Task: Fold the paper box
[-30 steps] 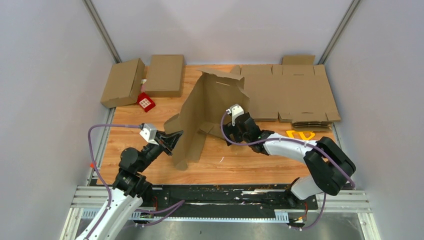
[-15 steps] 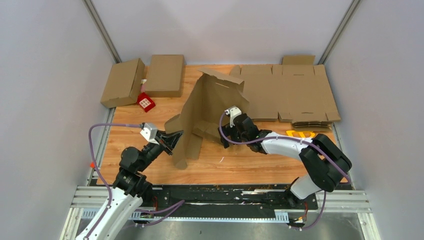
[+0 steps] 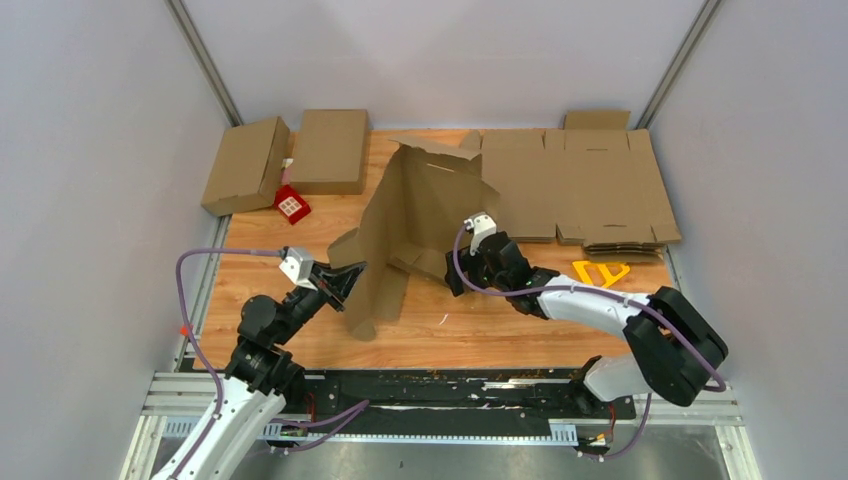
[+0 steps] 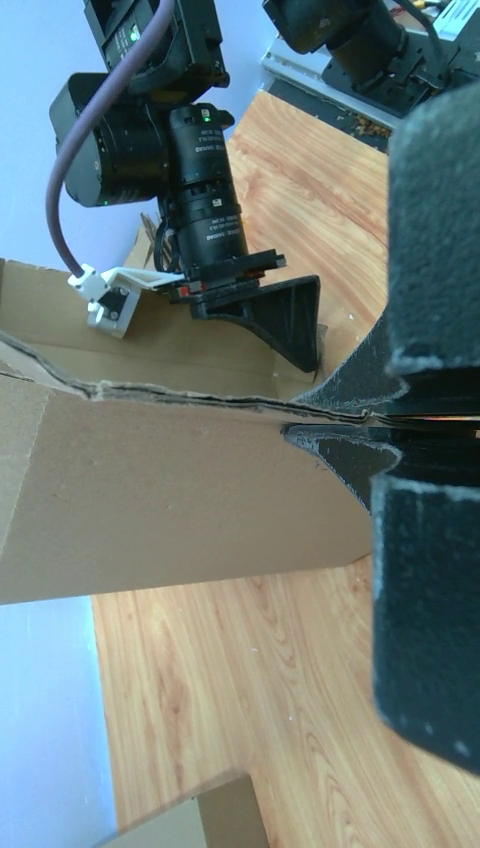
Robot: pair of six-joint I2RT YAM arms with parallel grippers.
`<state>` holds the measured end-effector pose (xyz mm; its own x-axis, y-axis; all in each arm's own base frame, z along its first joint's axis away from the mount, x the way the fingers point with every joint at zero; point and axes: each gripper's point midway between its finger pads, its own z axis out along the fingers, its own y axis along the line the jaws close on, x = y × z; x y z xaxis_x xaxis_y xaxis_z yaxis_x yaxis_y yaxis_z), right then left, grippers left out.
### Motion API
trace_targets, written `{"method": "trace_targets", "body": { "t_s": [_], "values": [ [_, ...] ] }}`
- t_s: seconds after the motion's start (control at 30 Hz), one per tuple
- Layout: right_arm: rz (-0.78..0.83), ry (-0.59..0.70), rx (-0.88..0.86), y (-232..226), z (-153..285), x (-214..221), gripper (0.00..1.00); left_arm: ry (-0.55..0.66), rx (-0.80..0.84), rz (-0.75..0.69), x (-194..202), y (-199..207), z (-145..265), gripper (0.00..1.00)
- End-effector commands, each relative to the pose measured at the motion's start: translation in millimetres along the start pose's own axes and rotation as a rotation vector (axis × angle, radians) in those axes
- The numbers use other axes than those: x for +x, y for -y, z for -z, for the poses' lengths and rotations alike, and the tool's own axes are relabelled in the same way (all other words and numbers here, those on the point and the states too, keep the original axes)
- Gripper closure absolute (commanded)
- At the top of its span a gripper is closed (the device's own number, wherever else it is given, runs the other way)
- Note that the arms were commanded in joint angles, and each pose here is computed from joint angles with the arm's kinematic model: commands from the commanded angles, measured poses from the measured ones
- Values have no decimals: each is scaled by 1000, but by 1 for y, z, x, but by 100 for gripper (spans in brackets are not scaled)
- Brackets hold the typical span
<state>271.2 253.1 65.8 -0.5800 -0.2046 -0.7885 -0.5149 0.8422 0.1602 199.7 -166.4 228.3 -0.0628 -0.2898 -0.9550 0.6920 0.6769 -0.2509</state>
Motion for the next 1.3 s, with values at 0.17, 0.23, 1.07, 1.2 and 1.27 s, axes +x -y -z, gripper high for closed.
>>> {"method": "trace_targets", "body": {
  "t_s": [0.17,0.23,1.07,1.2,1.27],
  "values": [
    [-130,19,-48,-16,-2,-12,12,-101,19,77,20,8,8,97],
    [-176,-7,-29,-12,-5,-4,14,-112,12,88,22,7,9,97],
    [-477,81,-108,-9,18,-48,15,-115,42,117,22,14,10,97],
    [-332,111,-89,-19,24,-44,4,-111,42,114,20,14,10,97],
    [-285,123,-67,-19,26,-44,2,-107,44,114,18,15,10,97]
  ]
}}
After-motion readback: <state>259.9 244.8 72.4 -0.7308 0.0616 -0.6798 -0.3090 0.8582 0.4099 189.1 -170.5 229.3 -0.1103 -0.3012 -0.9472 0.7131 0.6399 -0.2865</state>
